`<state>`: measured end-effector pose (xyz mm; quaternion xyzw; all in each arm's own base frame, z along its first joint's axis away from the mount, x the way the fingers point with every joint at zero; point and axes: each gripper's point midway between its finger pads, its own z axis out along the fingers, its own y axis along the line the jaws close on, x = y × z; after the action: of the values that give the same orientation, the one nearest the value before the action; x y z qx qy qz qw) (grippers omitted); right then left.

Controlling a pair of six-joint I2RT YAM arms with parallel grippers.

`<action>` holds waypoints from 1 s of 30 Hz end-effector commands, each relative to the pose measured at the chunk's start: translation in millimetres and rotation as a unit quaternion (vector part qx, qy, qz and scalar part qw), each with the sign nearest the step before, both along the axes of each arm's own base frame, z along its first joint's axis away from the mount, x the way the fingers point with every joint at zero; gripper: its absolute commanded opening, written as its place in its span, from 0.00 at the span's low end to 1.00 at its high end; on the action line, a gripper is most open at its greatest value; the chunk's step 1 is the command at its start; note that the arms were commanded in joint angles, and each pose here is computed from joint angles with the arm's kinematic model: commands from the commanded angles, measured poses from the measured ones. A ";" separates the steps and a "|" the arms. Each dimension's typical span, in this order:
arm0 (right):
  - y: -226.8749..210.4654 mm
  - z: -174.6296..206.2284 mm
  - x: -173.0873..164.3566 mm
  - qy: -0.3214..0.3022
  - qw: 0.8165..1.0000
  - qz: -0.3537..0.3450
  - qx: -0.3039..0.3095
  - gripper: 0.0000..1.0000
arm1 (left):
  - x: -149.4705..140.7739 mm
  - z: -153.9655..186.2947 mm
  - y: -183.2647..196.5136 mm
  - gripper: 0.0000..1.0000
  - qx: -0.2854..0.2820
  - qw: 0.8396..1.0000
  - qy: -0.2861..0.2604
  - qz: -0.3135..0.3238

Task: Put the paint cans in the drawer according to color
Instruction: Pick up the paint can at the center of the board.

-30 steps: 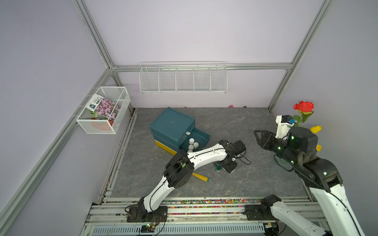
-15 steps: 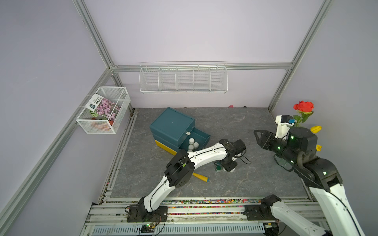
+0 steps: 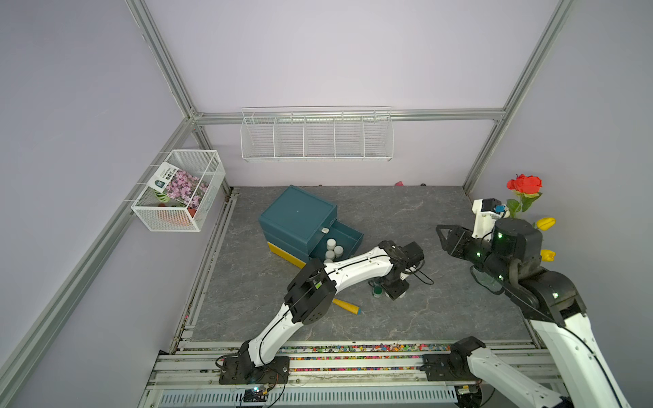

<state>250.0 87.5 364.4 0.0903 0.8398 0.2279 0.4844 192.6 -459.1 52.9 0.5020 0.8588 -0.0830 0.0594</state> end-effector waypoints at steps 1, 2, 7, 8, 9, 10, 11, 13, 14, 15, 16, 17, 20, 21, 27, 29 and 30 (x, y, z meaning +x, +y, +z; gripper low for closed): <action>1.9 0.7 4.2 -0.006 1.000 0.001 0.005 0.47 | 12.1 -0.7 -5.8 0.54 -0.008 1.000 -0.023 0.008; 1.4 0.7 3.6 -0.007 1.000 0.000 0.006 0.47 | 13.3 -2.4 -6.4 0.54 -0.007 1.000 -0.024 0.009; 0.1 1.2 2.3 -0.007 1.000 -0.001 0.004 0.47 | 12.6 -12.0 -5.1 0.49 0.000 1.000 -0.022 0.004; 0.0 0.9 2.1 -0.007 1.000 -0.001 0.003 0.47 | 11.6 -13.2 -4.4 0.49 0.002 1.000 -0.020 0.003; -0.4 0.9 1.9 -0.007 1.000 -0.002 0.002 0.47 | 10.8 -14.7 -3.2 0.48 0.004 1.000 -0.019 0.002; -0.6 0.9 2.0 -0.007 1.000 -0.003 0.002 0.47 | 9.7 -15.2 -2.5 0.48 0.004 1.000 -0.016 0.002; -0.3 0.4 1.9 -0.006 1.000 -0.002 0.002 0.47 | 8.8 -15.4 -1.8 0.48 0.004 1.000 -0.014 0.001; 0.0 -0.2 2.2 -0.005 1.000 -0.002 0.004 0.47 | 6.0 -16.3 -1.0 0.49 0.005 1.000 -0.007 -0.001; 0.1 -0.7 2.6 -0.005 1.000 -0.002 0.003 0.47 | 4.7 -15.6 -1.3 0.49 0.003 1.000 -0.003 -0.002; 0.6 -1.0 3.0 -0.005 1.000 -0.001 0.004 0.47 | 3.1 -15.9 -1.1 0.50 0.004 1.000 0.000 -0.003; 0.8 -1.4 3.7 -0.004 1.000 -0.001 0.004 0.47 | 1.2 -15.7 -1.4 0.51 0.004 1.000 0.003 -0.005; 1.0 -1.4 4.1 -0.004 1.000 -0.001 0.004 0.47 | 0.9 -15.9 -0.5 0.51 0.005 1.000 0.004 -0.004; 2.1 -1.0 5.5 -0.005 1.000 0.000 0.005 0.47 | -2.0 -18.1 1.2 0.50 0.008 1.000 0.010 -0.007; 2.0 -1.0 6.0 -0.005 1.000 0.000 0.005 0.47 | -2.4 -19.0 1.1 0.47 0.008 1.000 0.010 -0.007; 1.2 -0.3 5.2 -0.006 1.000 -0.002 0.005 0.47 | 1.1 -25.9 4.9 0.42 0.017 1.000 0.001 -0.005; 0.3 -0.9 4.7 -0.005 1.000 -0.004 0.004 0.47 | 2.2 -24.9 3.1 0.40 0.013 1.000 -0.002 -0.004; 0.1 -1.1 4.5 -0.005 1.000 -0.004 0.003 0.47 | 2.7 -23.8 2.2 0.38 0.010 1.000 -0.002 -0.004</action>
<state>250.3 87.5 363.5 0.0906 0.8401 0.2276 0.4840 193.0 -460.7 45.8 0.5037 0.8573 -0.0859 0.0625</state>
